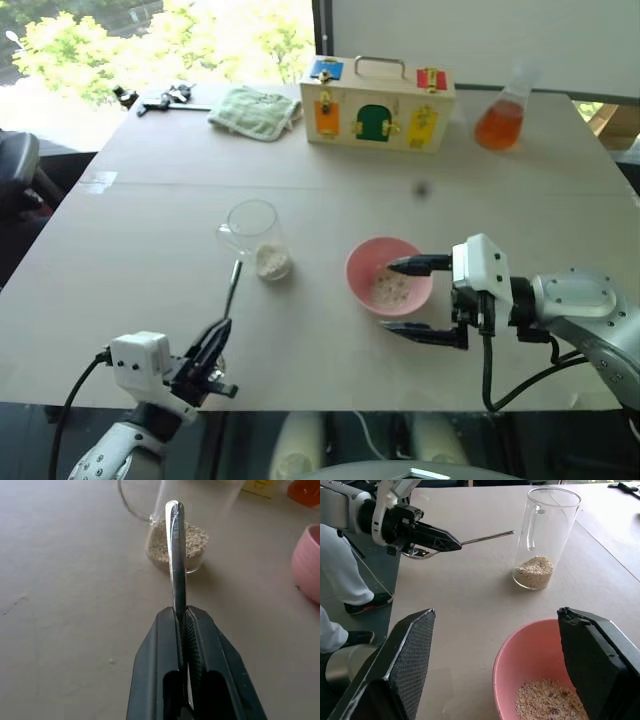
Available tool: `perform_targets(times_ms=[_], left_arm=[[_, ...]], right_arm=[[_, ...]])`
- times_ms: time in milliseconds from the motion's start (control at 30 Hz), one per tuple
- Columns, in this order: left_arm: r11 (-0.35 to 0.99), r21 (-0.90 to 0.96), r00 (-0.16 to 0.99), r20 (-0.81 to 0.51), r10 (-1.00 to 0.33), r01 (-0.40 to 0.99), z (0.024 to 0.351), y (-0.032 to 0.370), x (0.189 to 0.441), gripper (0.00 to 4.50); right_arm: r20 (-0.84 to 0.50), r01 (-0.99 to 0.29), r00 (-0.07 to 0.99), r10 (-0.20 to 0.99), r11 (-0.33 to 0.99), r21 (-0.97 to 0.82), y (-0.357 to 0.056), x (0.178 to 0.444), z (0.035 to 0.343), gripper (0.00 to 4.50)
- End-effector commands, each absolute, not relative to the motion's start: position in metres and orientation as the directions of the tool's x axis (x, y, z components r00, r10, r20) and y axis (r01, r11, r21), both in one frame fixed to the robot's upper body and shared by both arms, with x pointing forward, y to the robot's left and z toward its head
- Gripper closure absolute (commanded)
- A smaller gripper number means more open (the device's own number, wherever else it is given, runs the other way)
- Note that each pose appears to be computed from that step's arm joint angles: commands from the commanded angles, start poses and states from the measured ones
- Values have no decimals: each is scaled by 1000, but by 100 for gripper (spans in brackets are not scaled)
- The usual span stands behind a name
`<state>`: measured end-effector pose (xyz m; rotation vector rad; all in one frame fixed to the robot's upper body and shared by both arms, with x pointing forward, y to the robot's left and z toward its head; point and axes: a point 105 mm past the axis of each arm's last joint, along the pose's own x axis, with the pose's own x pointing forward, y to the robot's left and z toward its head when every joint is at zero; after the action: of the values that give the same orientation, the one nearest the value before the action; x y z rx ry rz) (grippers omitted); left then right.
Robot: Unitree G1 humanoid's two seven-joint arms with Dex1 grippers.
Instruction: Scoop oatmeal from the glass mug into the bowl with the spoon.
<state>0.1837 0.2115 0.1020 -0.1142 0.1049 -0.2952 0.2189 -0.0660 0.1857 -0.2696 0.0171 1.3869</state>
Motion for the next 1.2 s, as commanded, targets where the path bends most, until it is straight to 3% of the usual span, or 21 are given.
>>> perform_targets(times_ms=[33,233,367,567,1100,1200], left_arm=[[899,19,899,-21,-437,438,125,181,194,445],[759,163,770,-16,-637,631,133,139,206,445],[710,193,727,-28,-686,677,133,137,208,445],[655,240,672,15,-740,717,141,124,219,445],[679,269,685,90,-723,683,145,103,238,445],[682,269,687,92,-721,680,144,103,239,450]], right_arm=[[-28,-972,218,976,215,-95,-61,225,208,55],[-4,-942,334,943,334,38,-64,243,202,55],[-47,-933,337,940,341,116,-61,242,189,55],[-53,-848,452,891,447,283,-50,262,180,55],[42,-772,487,872,408,488,-17,267,203,55],[44,-760,502,864,416,500,-18,270,205,146]])
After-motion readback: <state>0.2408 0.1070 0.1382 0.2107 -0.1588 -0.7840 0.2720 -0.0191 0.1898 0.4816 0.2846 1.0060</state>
